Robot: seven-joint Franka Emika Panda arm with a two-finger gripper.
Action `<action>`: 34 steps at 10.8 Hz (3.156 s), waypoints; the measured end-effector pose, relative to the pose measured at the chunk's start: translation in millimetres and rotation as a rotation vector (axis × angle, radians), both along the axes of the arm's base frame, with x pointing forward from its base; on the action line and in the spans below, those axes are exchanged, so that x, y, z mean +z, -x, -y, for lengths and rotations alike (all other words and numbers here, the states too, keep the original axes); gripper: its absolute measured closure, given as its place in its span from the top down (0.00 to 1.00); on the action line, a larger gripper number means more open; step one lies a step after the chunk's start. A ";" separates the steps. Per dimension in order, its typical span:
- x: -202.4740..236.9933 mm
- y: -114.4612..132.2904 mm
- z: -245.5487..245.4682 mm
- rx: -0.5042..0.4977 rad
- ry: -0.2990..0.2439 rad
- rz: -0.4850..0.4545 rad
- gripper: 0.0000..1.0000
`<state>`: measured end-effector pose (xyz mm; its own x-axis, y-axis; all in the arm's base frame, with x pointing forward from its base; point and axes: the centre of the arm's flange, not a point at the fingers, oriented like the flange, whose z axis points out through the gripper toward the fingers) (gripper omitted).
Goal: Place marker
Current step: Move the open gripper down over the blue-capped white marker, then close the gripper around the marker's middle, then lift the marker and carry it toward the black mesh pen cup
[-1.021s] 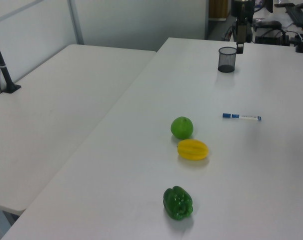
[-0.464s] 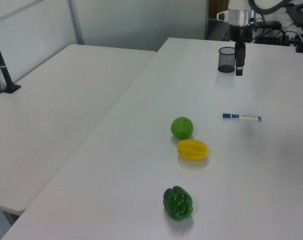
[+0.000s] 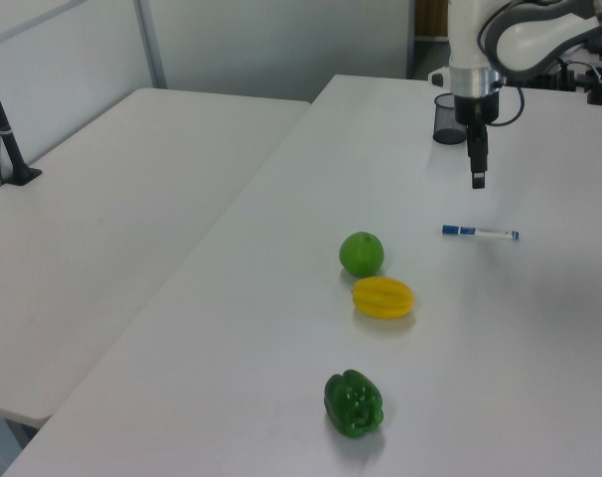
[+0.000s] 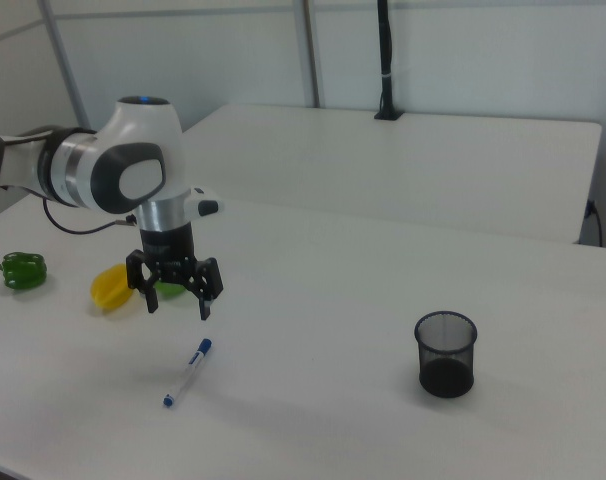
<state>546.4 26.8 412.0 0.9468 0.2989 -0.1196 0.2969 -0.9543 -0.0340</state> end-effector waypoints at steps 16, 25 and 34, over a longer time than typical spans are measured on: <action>-108.6 10.8 -18.6 -0.007 0.023 0.112 0.36; -83.0 6.9 -7.4 -0.032 0.022 0.151 0.16; 126.8 -31.3 39.6 -0.180 -0.044 0.184 0.16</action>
<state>577.7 -12.8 538.9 0.9898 0.1250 0.0686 0.1277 -0.9911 -0.0374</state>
